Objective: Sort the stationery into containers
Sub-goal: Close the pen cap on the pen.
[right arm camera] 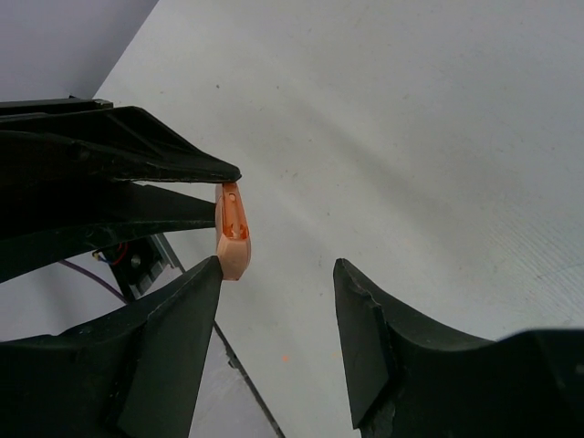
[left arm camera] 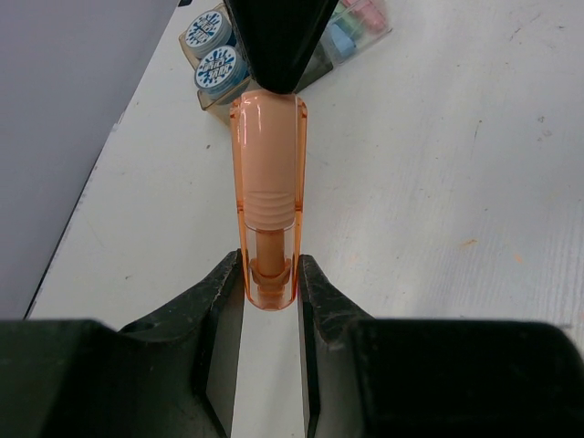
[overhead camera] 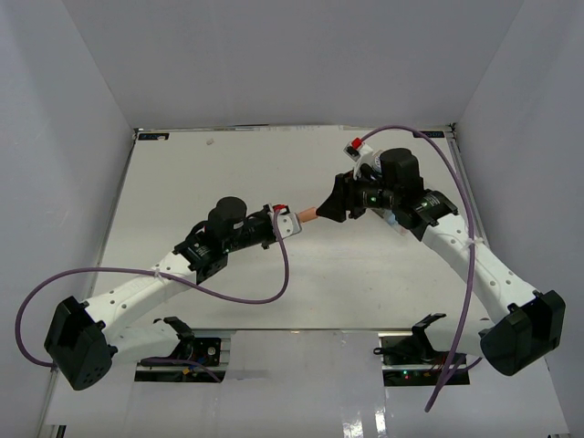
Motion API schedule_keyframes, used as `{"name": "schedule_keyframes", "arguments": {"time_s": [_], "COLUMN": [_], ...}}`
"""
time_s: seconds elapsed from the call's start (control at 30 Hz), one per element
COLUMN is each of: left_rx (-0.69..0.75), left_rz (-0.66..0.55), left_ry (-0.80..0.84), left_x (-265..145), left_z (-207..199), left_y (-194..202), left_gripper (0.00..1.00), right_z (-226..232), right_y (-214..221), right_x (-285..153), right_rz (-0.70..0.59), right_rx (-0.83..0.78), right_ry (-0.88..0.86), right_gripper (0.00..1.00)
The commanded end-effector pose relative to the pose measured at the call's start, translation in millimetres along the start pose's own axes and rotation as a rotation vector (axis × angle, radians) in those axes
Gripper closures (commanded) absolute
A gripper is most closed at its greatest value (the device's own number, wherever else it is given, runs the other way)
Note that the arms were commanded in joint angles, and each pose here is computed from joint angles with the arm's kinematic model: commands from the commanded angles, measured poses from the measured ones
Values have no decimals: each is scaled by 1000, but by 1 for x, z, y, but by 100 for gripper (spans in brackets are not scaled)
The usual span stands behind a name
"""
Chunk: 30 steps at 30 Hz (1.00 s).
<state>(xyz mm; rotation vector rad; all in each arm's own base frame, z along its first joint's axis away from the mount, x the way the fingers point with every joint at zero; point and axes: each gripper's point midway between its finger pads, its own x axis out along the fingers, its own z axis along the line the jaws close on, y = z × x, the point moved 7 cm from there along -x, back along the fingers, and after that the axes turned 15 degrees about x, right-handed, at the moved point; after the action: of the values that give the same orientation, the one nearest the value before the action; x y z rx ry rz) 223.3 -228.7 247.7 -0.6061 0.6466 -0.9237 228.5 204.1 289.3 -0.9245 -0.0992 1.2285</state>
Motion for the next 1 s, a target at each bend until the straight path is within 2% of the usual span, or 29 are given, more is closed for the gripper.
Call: {"name": "schedule_keyframes", "arguments": {"time_s": [0.0,0.27,0.43,0.47,0.73,0.87,0.97], "left_rx": [27,24,28,28,29,28,31], "left_rz": [-14,-12,-15,-16,-21,-24,-30], "left_ry": [-1,2,-3,-2,6,7,5], "left_x": [-1,0,-1,0,0,0,1], "left_z": [0,-1,0,0,-2,-2,-1], "left_y": [-4,-4,-5,-5,-5,-6,-8], "left_gripper": [84,84,85,85,85,86,87], "right_z": [16,20,20,19,21,20,17], "right_y": [-3,2,4,3,5,9,14], "right_x": [0,10,14,14,19,22,25], "right_rz": [7,42,51,46,54,64,84], "right_rx": [-7,0,6,6,17,29,41], "right_ry": [-71,-109,-106,-103,-119,-112,-98], "right_gripper": [41,46,53,57,68,79,83]}}
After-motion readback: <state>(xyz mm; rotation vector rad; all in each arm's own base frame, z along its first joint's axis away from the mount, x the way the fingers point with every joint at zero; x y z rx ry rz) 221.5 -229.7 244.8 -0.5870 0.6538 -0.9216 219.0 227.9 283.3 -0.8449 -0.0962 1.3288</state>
